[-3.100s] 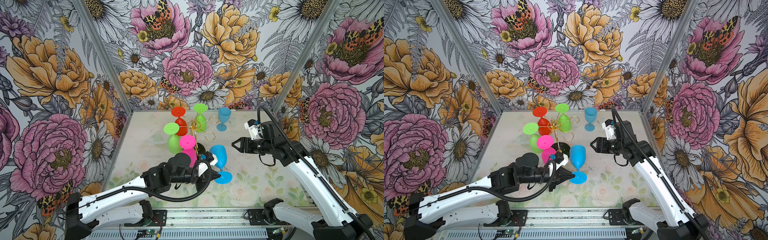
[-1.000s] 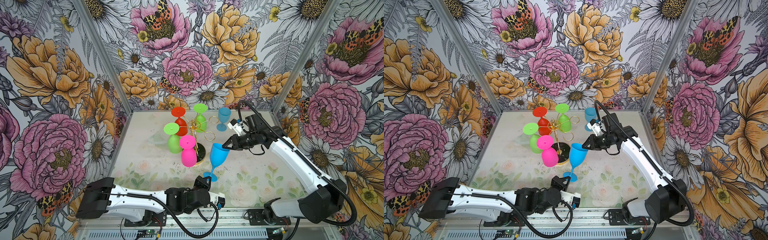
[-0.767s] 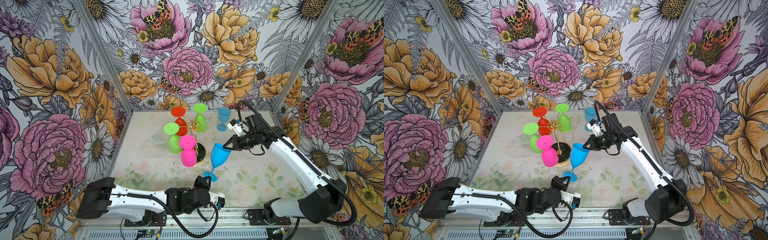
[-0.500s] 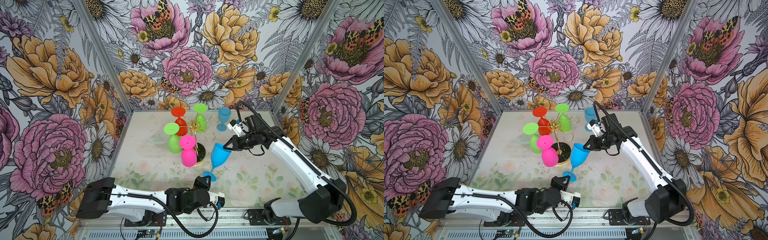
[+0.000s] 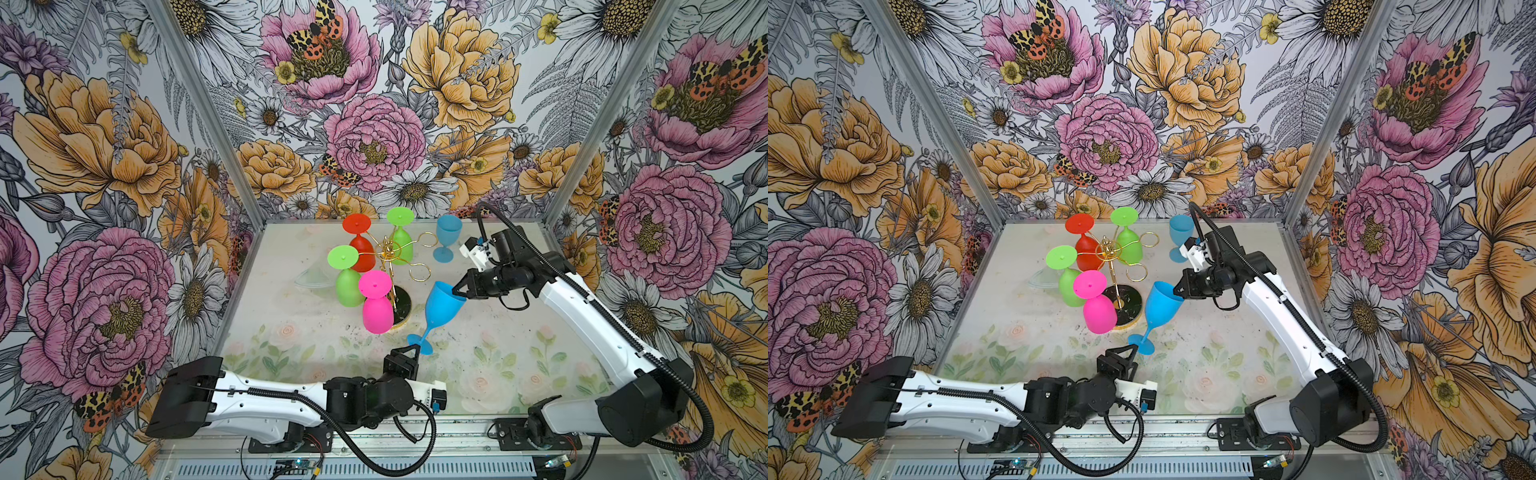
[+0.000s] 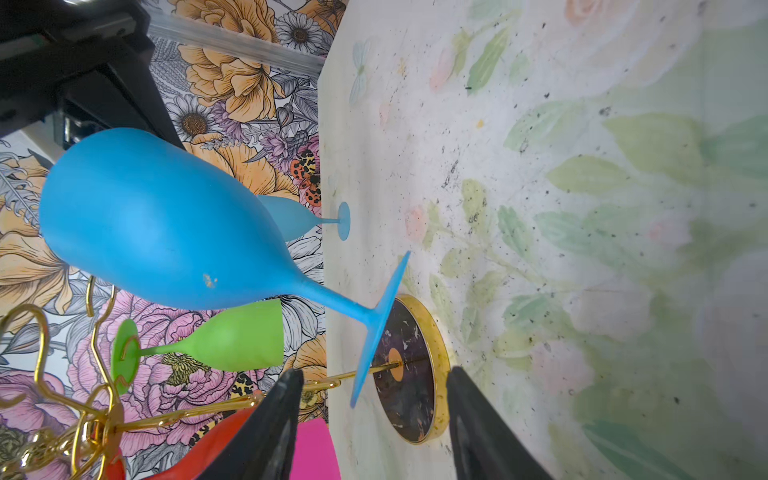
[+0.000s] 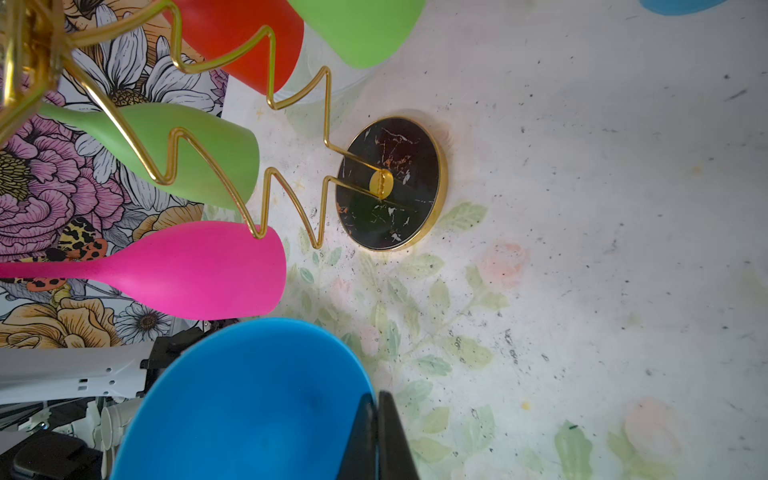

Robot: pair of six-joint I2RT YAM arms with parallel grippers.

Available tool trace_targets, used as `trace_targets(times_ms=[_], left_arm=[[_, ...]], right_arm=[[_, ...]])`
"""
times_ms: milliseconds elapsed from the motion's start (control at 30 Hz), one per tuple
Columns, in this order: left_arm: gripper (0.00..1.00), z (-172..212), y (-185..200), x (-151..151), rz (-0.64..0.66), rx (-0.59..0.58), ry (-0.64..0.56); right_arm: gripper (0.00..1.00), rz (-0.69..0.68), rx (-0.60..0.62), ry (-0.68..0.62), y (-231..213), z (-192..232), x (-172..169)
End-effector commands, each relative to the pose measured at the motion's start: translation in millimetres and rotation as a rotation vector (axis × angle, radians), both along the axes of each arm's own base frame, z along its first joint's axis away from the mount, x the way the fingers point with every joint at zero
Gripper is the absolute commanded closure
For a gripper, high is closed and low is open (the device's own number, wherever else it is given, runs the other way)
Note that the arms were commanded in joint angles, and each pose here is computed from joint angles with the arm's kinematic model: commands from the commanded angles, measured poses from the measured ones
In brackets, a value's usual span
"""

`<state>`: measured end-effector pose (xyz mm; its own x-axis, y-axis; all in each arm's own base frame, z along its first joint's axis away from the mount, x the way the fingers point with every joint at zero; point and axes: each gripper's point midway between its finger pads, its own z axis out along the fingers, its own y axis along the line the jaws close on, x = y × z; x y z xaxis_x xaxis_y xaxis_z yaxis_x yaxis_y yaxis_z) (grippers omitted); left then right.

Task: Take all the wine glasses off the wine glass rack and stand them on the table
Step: 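Carry the light blue glass with right gripper to beside the first glass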

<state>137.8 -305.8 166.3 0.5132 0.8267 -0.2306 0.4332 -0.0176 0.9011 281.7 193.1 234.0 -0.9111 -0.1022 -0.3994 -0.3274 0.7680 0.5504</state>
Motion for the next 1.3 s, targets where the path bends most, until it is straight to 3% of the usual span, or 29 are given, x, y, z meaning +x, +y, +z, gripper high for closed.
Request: trace_targets(times_ms=[0,333,433,733,1033,1267], left_arm=[[0.34,2.1,-2.1,-5.6,-0.002,-0.087,0.061],[0.13,42.7,19.6,3.4,0.153,-0.428,0.237],[0.12,51.5,33.4,9.1,0.237,-0.511,0.306],[0.11,55.2,54.0,11.9,0.326,-0.636,0.591],[0.09,76.6,73.3,12.3,0.342,-0.784,0.703],[0.08,83.4,87.7,10.5,0.362,-0.856,0.817]], right_arm=[[1.0,-0.037,-0.042,-0.116,-10.4,21.0,15.1],[1.0,-0.208,-0.302,-0.227,-61.7,13.4,48.1],[1.0,-0.269,-0.389,-0.257,-79.9,12.6,59.7],[1.0,-0.448,-0.542,-0.343,-124.2,13.1,105.7],[1.0,-0.564,-0.592,-0.382,-155.4,8.6,155.9],[1.0,-0.575,-0.635,-0.42,-161.3,13.4,196.1]])
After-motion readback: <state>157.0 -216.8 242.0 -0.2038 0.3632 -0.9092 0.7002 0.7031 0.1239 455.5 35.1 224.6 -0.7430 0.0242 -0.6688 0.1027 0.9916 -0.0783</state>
